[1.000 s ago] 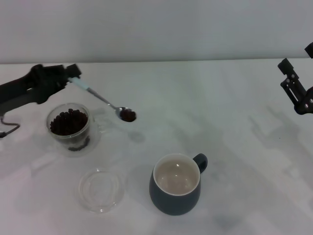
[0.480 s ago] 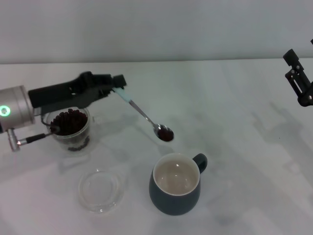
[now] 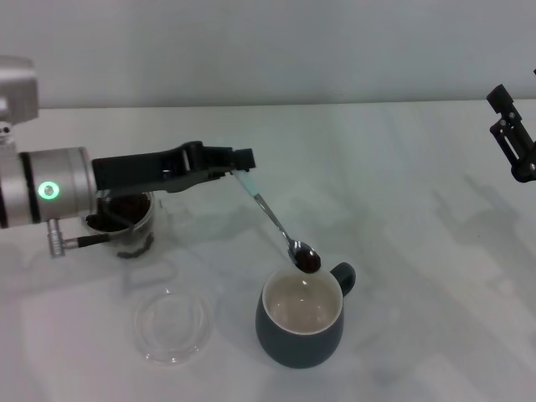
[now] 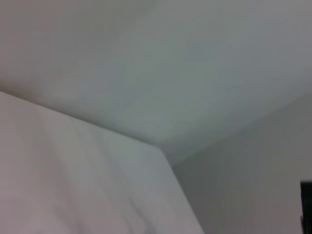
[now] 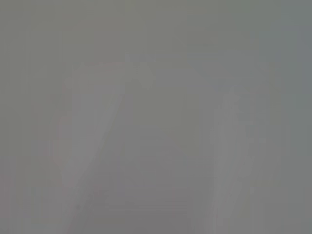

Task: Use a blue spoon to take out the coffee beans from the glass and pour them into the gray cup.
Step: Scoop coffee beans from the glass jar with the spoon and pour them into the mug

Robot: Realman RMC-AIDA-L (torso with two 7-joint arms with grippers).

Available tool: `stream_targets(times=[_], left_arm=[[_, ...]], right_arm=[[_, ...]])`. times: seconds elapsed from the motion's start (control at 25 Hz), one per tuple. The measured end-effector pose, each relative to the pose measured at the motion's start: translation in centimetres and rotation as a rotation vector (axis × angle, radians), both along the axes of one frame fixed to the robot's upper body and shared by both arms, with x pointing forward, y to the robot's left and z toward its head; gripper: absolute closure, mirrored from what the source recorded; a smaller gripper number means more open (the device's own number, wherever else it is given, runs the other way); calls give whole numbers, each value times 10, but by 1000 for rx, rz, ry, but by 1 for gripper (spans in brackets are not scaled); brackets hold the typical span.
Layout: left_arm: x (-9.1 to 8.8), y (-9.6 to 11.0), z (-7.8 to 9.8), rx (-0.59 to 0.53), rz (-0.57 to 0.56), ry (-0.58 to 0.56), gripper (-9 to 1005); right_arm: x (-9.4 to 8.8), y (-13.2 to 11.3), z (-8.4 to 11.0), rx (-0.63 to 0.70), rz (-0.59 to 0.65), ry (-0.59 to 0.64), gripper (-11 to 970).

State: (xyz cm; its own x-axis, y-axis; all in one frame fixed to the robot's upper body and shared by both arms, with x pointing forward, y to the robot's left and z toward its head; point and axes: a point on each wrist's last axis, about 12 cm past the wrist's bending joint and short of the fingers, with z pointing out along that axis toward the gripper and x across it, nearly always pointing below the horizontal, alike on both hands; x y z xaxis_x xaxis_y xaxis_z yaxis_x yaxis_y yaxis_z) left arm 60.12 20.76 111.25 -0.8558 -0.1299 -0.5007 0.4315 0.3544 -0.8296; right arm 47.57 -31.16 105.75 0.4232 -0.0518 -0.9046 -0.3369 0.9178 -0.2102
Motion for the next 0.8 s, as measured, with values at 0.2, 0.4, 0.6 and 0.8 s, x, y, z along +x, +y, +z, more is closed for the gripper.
stream_targets(times=[0.2,0.4,0.6,0.8], left_arm=[[4,-20,5,98,-84,-77,861],[10,-31,14,197,-130,-164,861],[18,-31,24,270,-136,-238,860],[21,-34,39,295,-162,-324,859]], right_arm=[[0,0,0,-1,0,2,355],[2,-2,-1,0,-18,15,355],[3,-4,-2,2,-36,26,355],[5,-4,-3,2,-47,35,355]])
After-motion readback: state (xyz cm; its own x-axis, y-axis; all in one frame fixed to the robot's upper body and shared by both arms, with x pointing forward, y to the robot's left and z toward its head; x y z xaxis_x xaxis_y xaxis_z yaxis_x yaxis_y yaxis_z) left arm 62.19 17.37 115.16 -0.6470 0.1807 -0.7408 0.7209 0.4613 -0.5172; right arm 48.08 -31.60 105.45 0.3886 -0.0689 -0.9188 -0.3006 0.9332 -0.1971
